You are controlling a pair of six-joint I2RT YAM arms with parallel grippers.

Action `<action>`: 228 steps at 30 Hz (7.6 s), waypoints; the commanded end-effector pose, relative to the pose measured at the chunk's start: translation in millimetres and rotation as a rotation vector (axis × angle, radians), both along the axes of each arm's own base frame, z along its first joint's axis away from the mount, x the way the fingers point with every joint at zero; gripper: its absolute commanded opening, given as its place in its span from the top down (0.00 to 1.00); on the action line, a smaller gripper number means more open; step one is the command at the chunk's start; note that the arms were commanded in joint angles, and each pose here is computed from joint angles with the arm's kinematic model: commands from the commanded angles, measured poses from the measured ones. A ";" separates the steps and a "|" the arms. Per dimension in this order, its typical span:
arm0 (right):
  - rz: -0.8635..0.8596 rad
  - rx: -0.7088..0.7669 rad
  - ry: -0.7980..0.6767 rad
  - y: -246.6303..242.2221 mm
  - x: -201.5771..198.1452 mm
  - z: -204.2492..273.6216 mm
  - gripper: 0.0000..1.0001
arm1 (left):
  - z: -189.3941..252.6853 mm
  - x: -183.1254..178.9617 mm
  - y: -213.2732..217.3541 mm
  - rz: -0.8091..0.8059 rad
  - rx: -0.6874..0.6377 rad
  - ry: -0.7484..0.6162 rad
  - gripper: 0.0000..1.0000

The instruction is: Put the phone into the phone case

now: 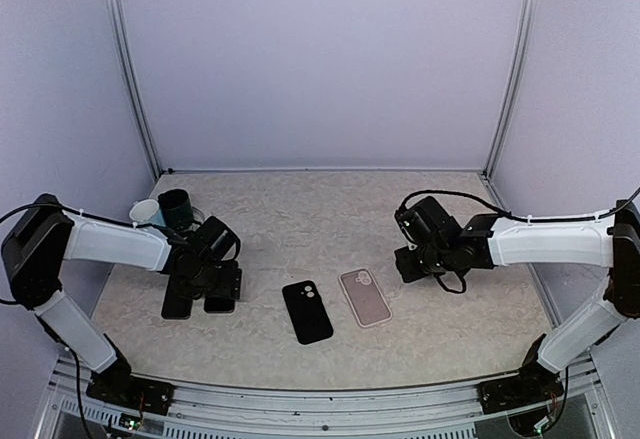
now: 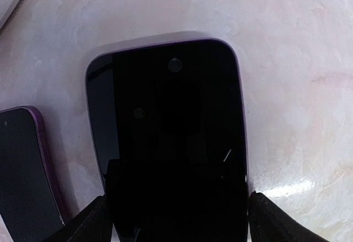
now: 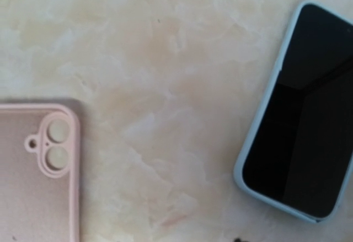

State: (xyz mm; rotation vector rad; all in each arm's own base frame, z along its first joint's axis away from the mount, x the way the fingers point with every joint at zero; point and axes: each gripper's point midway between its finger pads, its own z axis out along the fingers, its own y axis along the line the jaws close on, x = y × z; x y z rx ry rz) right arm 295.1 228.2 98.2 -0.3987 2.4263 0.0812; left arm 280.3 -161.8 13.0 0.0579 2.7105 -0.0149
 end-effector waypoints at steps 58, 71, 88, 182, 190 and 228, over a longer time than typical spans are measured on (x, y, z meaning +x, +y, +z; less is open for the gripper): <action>0.656 0.803 -0.022 197.0 -28.3 115.9 1.00 | 177.3 -52.2 -199.0 -0.415 -0.244 -0.831 0.33; 0.206 0.463 -0.063 12.0 14.1 89.9 1.00 | 137.4 -63.9 -282.8 -0.670 -0.213 -0.621 0.01; 0.049 0.330 -0.030 -56.8 -3.7 71.8 1.00 | 31.4 -95.8 -381.5 -1.016 -0.174 -0.272 0.35; 0.610 0.648 0.431 75.6 -92.2 38.1 1.00 | 69.9 -64.3 -231.7 -0.621 -0.369 -0.309 0.41; 0.550 0.770 0.532 91.9 -125.4 13.9 1.00 | 63.3 -67.4 -242.2 -0.653 -0.347 -0.296 0.42; 0.440 0.785 0.646 90.3 -142.1 -24.4 1.00 | 49.3 -70.4 -246.6 -0.682 -0.288 -0.286 0.42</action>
